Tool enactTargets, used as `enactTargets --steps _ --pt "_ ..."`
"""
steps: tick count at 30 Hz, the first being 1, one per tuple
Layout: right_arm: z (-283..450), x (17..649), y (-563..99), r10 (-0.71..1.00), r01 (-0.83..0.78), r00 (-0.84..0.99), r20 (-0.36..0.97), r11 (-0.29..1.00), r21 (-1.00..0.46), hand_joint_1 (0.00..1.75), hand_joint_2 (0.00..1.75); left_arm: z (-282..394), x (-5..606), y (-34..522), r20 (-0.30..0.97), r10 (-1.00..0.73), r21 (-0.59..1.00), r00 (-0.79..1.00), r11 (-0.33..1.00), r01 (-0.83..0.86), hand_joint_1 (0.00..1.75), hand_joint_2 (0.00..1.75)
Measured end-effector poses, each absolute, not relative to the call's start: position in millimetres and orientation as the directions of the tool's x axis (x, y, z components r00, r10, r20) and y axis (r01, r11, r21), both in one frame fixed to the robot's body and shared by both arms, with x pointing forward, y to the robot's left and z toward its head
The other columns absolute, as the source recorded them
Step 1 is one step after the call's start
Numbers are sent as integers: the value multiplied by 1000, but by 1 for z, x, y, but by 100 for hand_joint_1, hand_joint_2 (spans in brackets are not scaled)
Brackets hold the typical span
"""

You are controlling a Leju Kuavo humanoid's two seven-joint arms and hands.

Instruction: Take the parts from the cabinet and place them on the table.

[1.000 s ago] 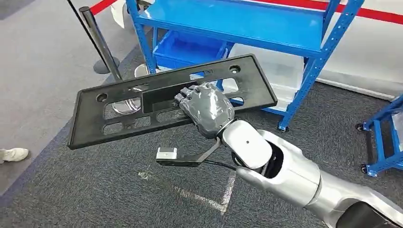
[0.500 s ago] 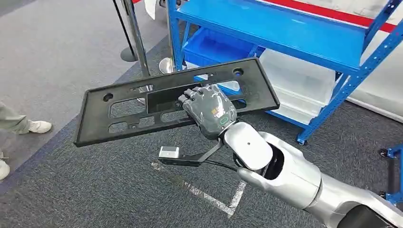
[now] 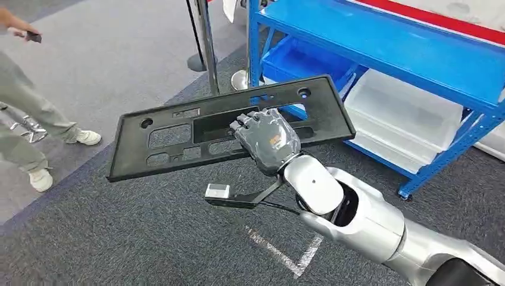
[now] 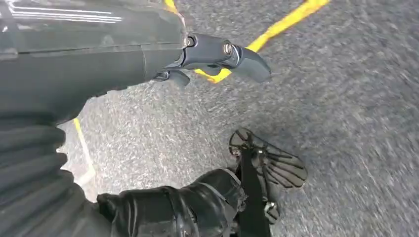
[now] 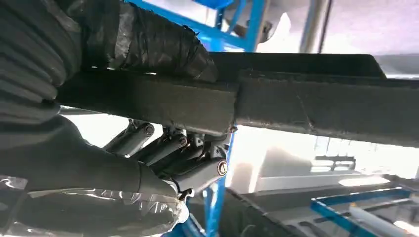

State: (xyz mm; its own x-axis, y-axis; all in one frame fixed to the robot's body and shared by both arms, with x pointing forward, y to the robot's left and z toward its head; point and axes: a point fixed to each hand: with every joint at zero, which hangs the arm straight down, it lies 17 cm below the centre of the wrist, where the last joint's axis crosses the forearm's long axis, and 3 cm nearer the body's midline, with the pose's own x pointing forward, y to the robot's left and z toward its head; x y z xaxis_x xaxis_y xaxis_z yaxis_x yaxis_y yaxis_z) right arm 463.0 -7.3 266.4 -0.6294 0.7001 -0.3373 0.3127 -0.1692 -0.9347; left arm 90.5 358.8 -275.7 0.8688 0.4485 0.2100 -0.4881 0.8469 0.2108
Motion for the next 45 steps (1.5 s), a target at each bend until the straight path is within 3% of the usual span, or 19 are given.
enactTargets --steps 45 --pt "295 477 -21 721 326 -600 -346 -174 -929 175 175 -276 96 347 214 465 170 859 848 -501 0 175"
